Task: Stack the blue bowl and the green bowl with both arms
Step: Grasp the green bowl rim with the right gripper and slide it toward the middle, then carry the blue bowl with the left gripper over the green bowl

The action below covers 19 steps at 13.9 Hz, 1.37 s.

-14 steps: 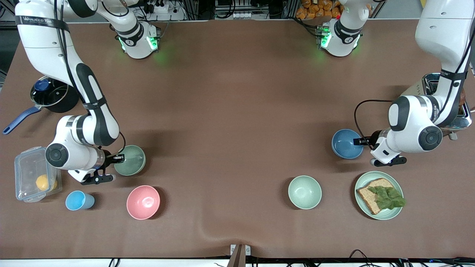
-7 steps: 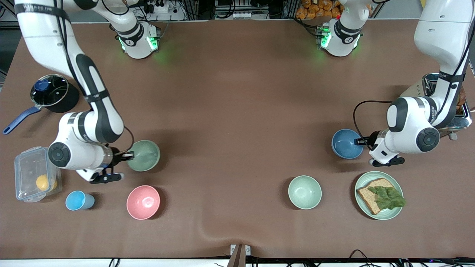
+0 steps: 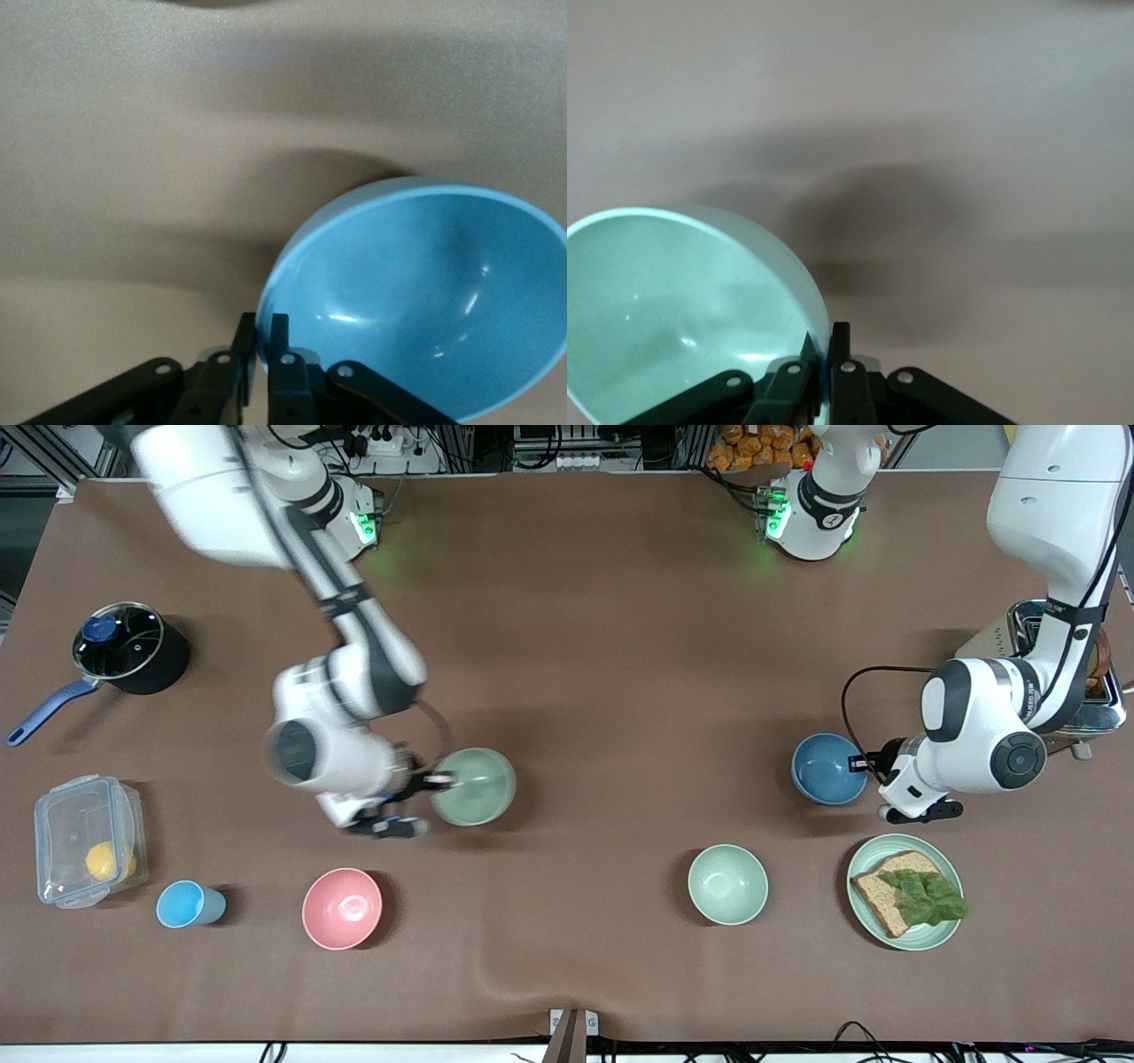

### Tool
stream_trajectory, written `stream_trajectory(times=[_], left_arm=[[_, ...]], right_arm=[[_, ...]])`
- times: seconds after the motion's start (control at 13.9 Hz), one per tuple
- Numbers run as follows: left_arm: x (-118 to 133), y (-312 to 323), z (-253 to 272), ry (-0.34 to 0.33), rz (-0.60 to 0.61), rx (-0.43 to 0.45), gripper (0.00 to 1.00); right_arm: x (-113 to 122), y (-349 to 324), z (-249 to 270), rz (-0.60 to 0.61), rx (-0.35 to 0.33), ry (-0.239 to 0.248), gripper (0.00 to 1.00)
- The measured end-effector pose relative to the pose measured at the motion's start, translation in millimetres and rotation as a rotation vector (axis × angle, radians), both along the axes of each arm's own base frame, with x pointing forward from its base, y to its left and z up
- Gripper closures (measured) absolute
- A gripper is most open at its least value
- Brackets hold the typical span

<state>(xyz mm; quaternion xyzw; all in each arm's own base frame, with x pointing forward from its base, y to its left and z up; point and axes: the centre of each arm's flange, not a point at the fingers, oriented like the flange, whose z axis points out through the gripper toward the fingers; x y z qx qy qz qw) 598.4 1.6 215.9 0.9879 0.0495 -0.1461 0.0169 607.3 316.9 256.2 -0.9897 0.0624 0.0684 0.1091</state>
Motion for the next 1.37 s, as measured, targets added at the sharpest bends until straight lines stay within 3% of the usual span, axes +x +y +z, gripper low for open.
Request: stream_trajectory(times=[0.22, 0.36, 0.43, 0.65, 1.01, 1.08, 1.37], left_arm=[[3, -2, 5, -0.012, -0.003, -0.001, 0.96], [7, -1, 13, -0.028, -0.018, -0.005, 0.96], [9, 1, 20, -0.041, -0.027, -0.006, 0.96], [13, -14, 55, -0.067, -0.051, -0.025, 0.96], [21, -76, 116, -0.078, -0.031, -0.124, 0.96], [22, -93, 124, -0.081, -0.015, -0.127, 0.96], [10, -182, 149, -0.071, 0.086, -0.128, 0.96]], right_arm=[[-32, 65, -29, -0.067, -0.004, -0.011, 0.94], [-37, 73, -40, -0.092, -0.012, -0.001, 0.94], [-36, 70, -41, -0.106, -0.017, 0.001, 0.89], [-25, 63, -32, -0.160, -0.018, -0.009, 0.60], [8, 11, 45, -0.356, -0.025, 0.012, 0.05], [13, 0, 46, -0.425, -0.030, 0.029, 0.00], [17, -7, -13, -0.705, -0.091, 0.137, 0.00]])
